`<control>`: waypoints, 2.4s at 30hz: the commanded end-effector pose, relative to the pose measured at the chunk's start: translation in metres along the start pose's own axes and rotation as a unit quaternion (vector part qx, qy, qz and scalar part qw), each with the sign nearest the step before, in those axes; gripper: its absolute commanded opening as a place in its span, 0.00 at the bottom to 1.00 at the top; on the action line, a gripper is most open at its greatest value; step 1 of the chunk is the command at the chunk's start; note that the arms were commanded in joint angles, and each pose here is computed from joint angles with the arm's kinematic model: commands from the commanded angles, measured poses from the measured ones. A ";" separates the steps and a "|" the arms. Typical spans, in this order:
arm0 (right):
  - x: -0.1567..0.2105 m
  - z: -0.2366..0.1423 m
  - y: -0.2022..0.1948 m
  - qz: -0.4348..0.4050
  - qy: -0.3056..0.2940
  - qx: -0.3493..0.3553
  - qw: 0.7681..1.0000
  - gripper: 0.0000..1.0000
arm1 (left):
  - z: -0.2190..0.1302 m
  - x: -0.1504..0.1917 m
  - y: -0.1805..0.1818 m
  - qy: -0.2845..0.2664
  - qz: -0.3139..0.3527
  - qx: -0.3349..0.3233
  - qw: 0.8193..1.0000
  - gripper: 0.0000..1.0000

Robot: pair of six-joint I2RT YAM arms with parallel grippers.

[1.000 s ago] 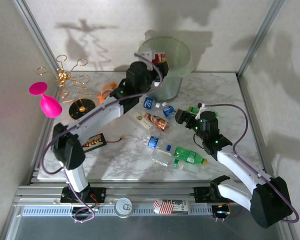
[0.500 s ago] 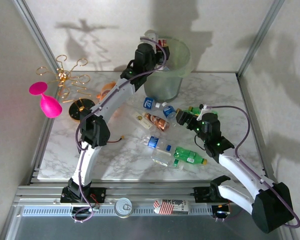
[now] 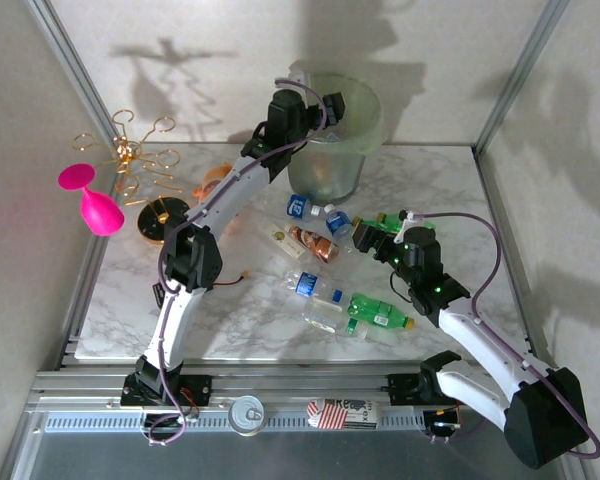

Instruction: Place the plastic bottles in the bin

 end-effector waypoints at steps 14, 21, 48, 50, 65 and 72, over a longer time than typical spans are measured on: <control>0.014 0.007 -0.016 -0.007 0.027 0.040 0.999 0.99 | -0.074 -0.083 -0.070 -0.050 0.011 0.111 0.992 1.00; 0.022 0.018 -0.024 -0.017 0.055 0.067 0.996 0.99 | -0.125 -0.075 -0.092 -0.057 0.034 0.139 0.988 1.00; 0.006 0.106 -0.067 -0.213 0.176 0.239 0.931 0.82 | -0.275 0.168 0.046 0.063 -0.149 -0.025 0.987 1.00; 0.008 0.114 -0.072 -0.218 0.189 0.247 0.925 0.75 | -0.278 0.177 0.050 0.067 -0.163 -0.028 0.984 1.00; 0.029 0.116 -0.096 -0.201 0.226 0.256 0.918 0.71 | -0.264 0.175 0.041 0.063 -0.169 -0.010 0.984 1.00; 0.046 0.097 -0.098 -0.173 0.239 0.242 0.924 0.71 | -0.258 0.187 0.040 0.079 -0.176 -0.008 0.981 1.00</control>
Point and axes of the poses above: each hand's point on the last joint's axis, 136 mm out from that joint toward the fingers, its own z axis out along the fingers, its own y axis along the line the jaws close on, x = y × z, the point moved 2 cm from there along -z, back along the fingers, and after that the axes turned 7 degrees about z, right-handed, at the moved point
